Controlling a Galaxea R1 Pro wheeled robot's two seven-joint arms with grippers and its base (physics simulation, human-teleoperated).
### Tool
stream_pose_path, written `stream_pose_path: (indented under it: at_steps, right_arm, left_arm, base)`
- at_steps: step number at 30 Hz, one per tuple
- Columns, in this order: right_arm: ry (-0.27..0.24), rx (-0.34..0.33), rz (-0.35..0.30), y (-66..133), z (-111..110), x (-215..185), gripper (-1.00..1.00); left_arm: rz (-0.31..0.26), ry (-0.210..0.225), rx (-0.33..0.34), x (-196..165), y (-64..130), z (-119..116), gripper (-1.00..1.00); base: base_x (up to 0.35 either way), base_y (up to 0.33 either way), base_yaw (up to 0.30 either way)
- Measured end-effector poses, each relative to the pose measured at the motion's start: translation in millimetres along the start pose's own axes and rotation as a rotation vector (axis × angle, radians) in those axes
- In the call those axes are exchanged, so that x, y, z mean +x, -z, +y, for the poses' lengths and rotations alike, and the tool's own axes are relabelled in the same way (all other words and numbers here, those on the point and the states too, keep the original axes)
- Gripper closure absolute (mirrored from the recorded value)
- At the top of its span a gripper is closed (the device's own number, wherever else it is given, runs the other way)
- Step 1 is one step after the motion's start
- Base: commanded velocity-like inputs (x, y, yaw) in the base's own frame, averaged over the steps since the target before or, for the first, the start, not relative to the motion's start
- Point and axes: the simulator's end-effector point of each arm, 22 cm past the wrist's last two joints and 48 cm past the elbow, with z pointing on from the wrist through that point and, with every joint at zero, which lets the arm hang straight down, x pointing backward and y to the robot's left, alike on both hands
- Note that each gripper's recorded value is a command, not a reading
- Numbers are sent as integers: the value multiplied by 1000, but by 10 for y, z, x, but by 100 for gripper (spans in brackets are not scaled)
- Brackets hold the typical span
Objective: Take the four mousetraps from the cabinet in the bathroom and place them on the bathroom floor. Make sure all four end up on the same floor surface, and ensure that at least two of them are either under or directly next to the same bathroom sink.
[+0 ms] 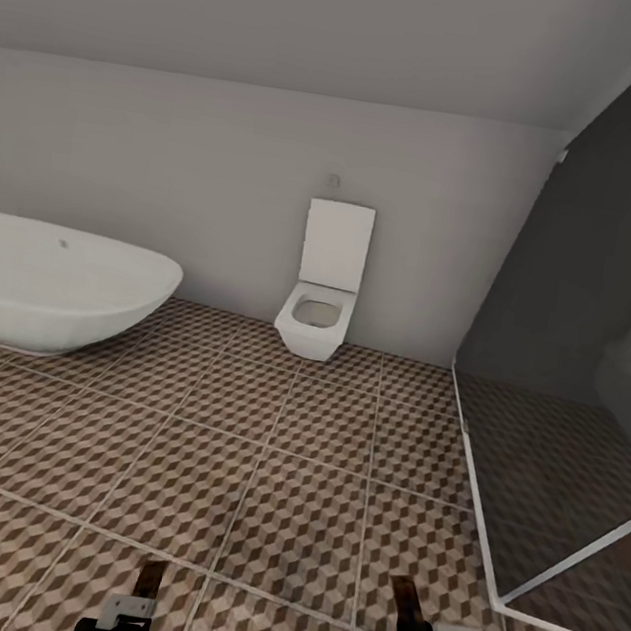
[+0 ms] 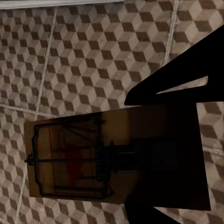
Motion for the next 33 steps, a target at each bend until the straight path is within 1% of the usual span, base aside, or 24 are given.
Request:
stream_pose_path:
  at_steps: [8,33]
  right_arm:
    - [-1,1,-1,0,-2,-4,100]
    - [-3,2,-27,15,-4,-129,100]
  left_arm:
    - [0,0,0,0,1,1,100]
    - [-25,3,-1,-121,31,10,100]
  base:
    - [0,0,187]
    - [0,0,227]
